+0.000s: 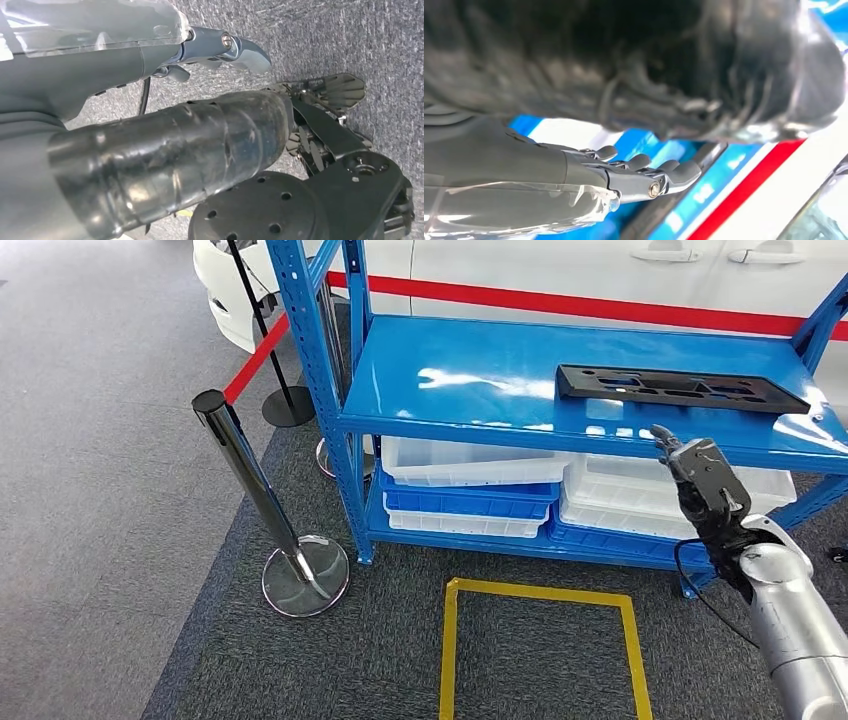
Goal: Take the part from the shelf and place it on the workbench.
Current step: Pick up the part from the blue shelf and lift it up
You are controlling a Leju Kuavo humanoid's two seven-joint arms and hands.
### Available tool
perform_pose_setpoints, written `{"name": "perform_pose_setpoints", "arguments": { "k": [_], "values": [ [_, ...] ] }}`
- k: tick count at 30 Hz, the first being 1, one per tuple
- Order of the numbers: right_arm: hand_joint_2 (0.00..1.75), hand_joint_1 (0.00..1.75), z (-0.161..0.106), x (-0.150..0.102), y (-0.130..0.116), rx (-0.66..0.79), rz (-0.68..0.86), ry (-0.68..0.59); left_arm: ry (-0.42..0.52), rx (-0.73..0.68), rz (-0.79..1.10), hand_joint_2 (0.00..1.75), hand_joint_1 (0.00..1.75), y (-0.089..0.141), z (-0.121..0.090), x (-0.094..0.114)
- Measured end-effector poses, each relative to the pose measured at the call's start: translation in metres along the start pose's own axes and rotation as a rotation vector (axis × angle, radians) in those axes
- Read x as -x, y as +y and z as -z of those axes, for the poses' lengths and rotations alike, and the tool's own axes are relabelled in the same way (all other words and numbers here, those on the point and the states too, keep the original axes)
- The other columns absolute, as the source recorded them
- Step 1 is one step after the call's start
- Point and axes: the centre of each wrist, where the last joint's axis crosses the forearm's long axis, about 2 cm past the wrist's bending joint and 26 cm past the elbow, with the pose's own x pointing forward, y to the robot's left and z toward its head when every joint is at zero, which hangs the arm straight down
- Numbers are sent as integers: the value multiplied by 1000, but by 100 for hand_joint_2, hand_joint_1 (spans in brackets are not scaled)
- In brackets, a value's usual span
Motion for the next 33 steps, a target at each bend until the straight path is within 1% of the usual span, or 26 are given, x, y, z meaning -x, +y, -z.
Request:
{"name": "perform_pose_setpoints", "arguments": {
  "k": [10,16,22,28,33],
  "values": [
    [0,0,11,-27,-5,37,-421,-17,-2,6,-15,0,0,-3,1,2],
    [0,0,14,-40,-3,71,-668,-47,-7,9,-21,0,0,-4,1,3],
    [0,0,16,-54,2,111,-916,-108,-10,13,-24,0,0,-5,1,5],
    [0,0,17,-68,8,171,-1150,-195,-9,22,-25,0,0,-5,0,7],
    [0,0,17,-72,11,214,-1318,-246,-10,29,-26,0,0,-5,0,9]
  ]
}}
